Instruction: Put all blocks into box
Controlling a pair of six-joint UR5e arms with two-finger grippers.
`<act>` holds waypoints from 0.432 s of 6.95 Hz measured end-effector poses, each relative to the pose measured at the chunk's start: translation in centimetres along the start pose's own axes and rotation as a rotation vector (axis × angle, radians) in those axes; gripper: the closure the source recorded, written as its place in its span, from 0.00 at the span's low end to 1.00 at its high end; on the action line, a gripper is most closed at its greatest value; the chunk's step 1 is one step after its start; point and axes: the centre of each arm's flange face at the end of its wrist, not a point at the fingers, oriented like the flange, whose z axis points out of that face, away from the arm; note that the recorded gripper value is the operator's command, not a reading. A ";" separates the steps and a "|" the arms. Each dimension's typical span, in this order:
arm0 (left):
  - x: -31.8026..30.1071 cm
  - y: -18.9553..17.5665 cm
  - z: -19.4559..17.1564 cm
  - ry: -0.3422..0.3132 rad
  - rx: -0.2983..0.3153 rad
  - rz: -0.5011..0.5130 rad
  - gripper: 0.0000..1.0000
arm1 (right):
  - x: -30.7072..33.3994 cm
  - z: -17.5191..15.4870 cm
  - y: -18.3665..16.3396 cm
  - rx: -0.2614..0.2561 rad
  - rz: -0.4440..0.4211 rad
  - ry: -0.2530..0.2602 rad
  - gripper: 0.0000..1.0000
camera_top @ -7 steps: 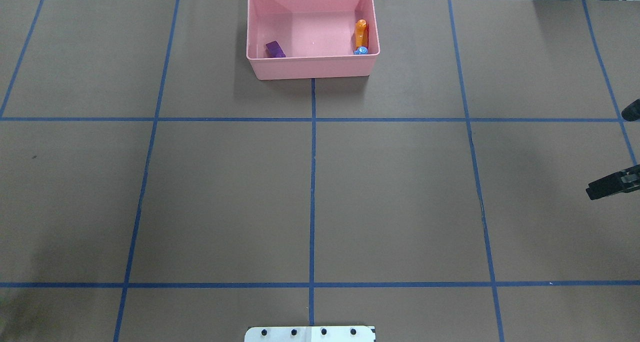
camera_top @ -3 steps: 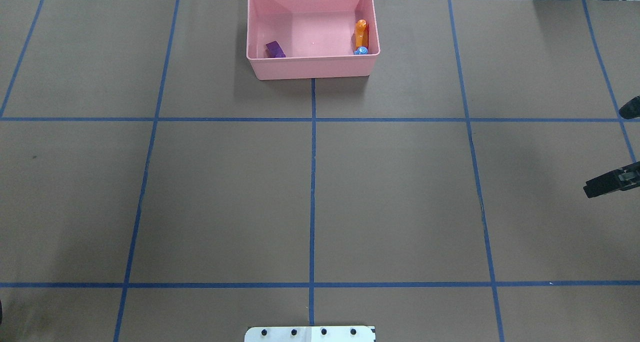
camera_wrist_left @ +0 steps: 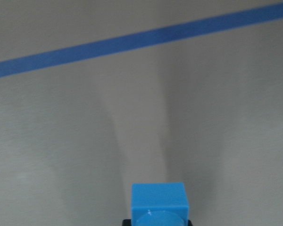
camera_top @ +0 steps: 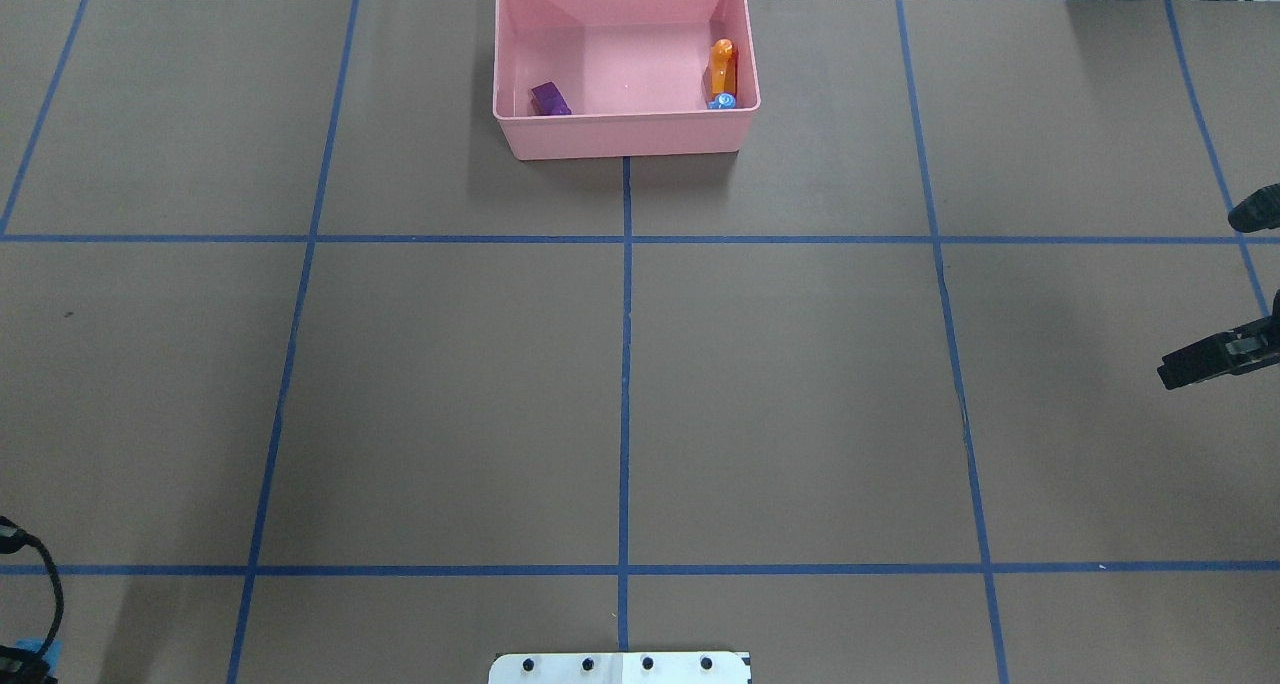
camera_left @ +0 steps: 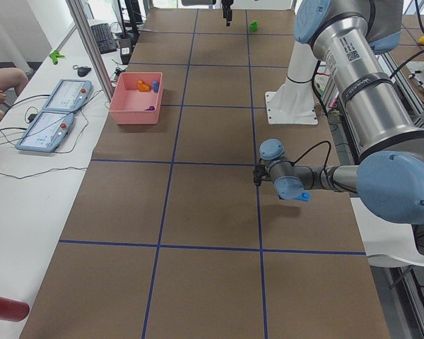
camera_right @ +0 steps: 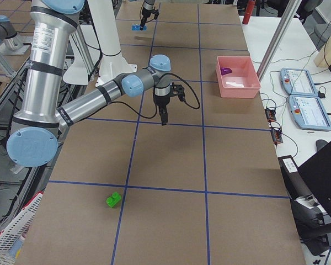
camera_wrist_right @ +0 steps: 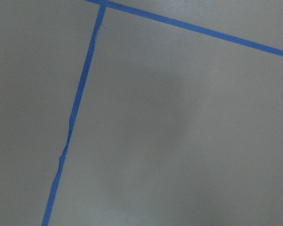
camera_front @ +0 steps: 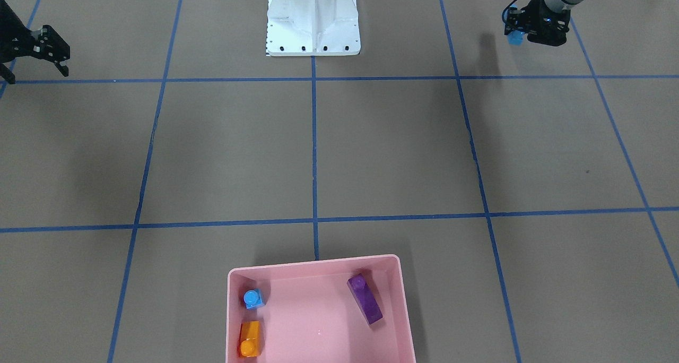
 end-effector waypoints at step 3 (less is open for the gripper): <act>9.0 -7.2 -3.9 0.196 0.173 -0.074 1.00 | -0.4 0.8 -1.8 0.007 -0.002 0.000 0.00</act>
